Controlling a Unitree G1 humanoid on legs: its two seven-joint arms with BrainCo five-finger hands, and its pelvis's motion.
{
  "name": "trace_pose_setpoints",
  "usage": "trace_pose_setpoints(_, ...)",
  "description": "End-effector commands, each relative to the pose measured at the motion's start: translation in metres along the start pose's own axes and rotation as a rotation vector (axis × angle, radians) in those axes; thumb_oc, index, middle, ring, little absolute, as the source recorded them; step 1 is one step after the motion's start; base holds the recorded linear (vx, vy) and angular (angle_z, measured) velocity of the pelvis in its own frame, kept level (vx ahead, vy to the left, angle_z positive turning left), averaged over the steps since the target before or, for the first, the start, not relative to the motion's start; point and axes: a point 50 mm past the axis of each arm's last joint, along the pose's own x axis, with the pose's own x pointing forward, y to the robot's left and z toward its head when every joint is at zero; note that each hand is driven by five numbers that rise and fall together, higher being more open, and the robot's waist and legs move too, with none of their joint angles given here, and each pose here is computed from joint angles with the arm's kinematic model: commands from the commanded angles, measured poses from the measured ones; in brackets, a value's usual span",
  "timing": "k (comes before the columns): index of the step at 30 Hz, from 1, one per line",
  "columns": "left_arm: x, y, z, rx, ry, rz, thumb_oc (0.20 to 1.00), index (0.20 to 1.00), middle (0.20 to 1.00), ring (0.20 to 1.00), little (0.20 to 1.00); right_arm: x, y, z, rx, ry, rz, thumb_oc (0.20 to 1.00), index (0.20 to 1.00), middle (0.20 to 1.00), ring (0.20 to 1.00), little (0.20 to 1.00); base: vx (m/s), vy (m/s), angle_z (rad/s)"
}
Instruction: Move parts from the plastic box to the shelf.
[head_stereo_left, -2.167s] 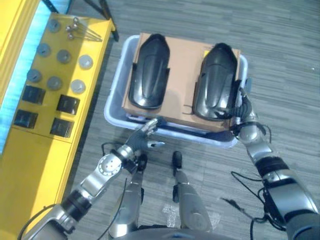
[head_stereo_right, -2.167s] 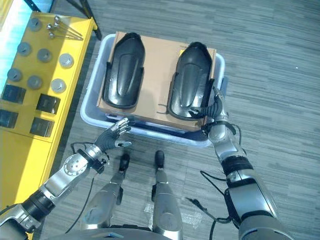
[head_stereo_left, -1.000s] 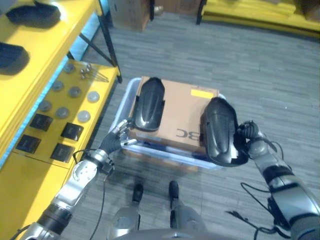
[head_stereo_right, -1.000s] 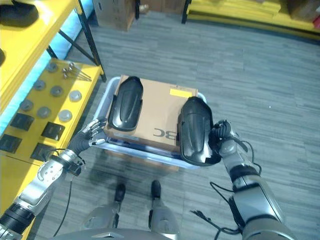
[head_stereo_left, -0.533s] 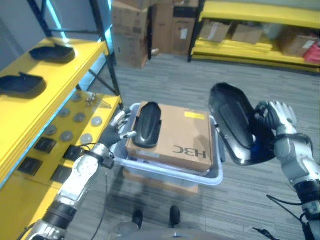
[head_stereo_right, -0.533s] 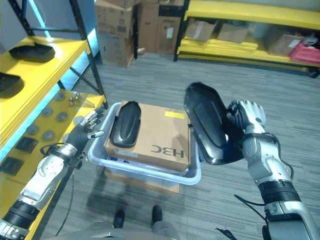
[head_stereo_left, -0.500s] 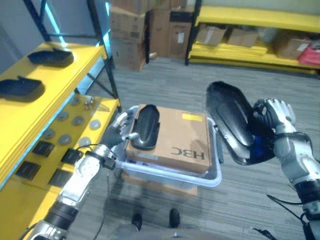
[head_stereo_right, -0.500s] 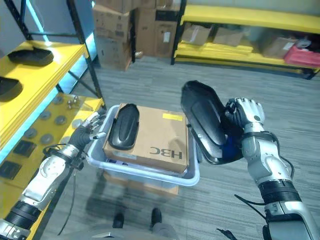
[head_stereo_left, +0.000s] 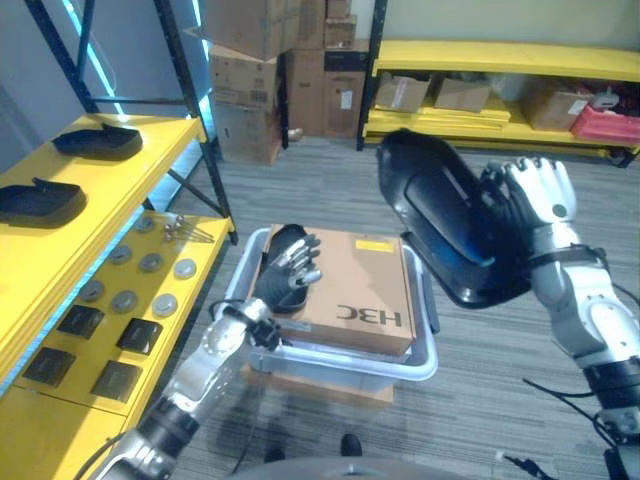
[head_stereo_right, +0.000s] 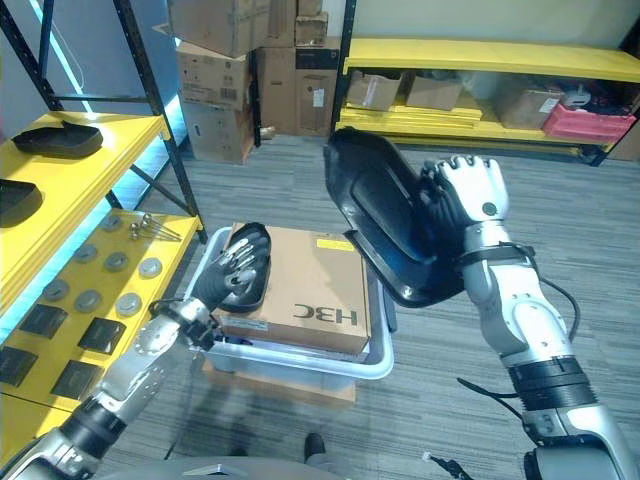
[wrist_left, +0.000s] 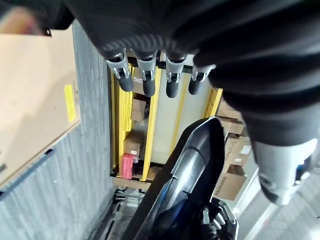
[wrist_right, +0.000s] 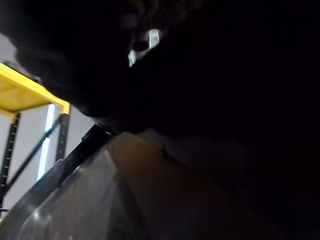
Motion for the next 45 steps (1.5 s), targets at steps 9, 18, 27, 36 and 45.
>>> trace_pose_setpoints(9,0.030,-0.017,0.016,-0.217,-0.052,-0.040,1.000,1.000,1.000,1.000,1.000,0.040,-0.021,0.060,0.125,-0.220,-0.209,0.200,0.200,0.200,0.200,0.200,0.00,0.000,0.00)
trace_pose_setpoints(18,0.041,-0.023,0.021,-0.228,-0.064,-0.028,1.000,1.000,1.000,1.000,1.000,0.044,-0.014,0.104,0.233,-0.380,-0.161,0.200,0.200,0.200,0.200,0.200,0.00,-0.002,-0.05)
trace_pose_setpoints(27,0.043,-0.025,0.029,-0.199,-0.111,-0.008,0.200,0.200,0.200,0.200,0.200,0.033,-0.003,0.129,0.396,-0.410,-0.113,0.200,0.200,0.200,0.200,0.200,0.00,0.000,0.00)
trace_pose_setpoints(36,0.037,-0.022,0.034,-0.121,-0.162,0.023,0.200,0.200,0.200,0.200,0.200,0.013,0.006,0.152,0.658,-0.403,-0.055,0.200,0.200,0.200,0.200,0.200,0.00,-0.003,0.01)
trace_pose_setpoints(45,0.008,0.012,0.038,-0.040,-0.248,0.223,0.200,0.200,0.200,0.200,0.200,-0.016,0.022,0.161,0.898,-0.332,0.054,0.200,0.200,0.200,0.200,0.200,0.00,-0.023,0.01)
